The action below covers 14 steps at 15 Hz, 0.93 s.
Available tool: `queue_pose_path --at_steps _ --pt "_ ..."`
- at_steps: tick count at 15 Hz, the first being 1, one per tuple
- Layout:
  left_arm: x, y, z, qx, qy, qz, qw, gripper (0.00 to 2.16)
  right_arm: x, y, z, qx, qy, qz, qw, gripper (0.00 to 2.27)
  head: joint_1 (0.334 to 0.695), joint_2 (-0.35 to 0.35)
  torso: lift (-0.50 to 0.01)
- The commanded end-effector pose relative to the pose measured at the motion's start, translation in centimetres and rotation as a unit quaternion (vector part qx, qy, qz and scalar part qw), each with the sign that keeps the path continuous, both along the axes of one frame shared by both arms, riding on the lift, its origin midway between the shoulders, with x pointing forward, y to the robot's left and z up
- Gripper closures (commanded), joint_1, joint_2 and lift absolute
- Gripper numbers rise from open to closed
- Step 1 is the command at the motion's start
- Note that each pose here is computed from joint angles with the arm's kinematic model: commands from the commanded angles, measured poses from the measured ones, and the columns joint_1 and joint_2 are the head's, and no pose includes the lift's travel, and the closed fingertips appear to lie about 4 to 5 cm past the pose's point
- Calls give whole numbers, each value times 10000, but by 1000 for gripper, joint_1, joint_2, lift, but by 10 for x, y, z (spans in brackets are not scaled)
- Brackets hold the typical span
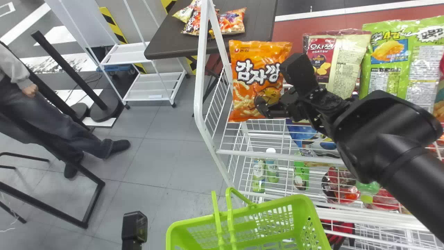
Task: Hold basket handle with left hand then pick Gamjakkang with right hand and place into basket
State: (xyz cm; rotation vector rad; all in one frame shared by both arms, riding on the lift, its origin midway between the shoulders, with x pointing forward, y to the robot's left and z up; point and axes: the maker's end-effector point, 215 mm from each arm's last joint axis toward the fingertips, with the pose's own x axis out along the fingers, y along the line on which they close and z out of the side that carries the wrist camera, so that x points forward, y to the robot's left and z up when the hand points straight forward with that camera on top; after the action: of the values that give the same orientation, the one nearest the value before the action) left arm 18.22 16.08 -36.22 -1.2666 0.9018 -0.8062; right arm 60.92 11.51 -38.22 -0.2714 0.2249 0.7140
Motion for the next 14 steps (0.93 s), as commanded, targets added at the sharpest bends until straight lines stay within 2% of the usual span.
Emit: queue_pose_path --at_steps 1,4,5,7,8,14 --pt "0 0 0 -9 1 -5 10000 2148 -2 2 -1 -13 -1 33 10000 12 695 350 -18" --pt "0 0 1 -10 -6 -16 10000 2148 -2 8 2 81 102 281 9995 238 695 350 -18" --pt "0 0 1 -10 -6 -16 10000 2148 -5 12 1 106 190 451 9987 552 695 350 -18" --pt "0 1 1 -12 -18 -11 10000 2148 -6 11 -4 65 260 513 9983 1511 695 350 -18" --pt "0 1 2 -26 -24 -12 10000 2148 -5 8 -9 17 333 412 9986 2219 695 350 -18" --pt "0 3 2 -16 -26 17 10000 2148 -21 13 -17 49 372 404 9985 2250 695 350 -18"
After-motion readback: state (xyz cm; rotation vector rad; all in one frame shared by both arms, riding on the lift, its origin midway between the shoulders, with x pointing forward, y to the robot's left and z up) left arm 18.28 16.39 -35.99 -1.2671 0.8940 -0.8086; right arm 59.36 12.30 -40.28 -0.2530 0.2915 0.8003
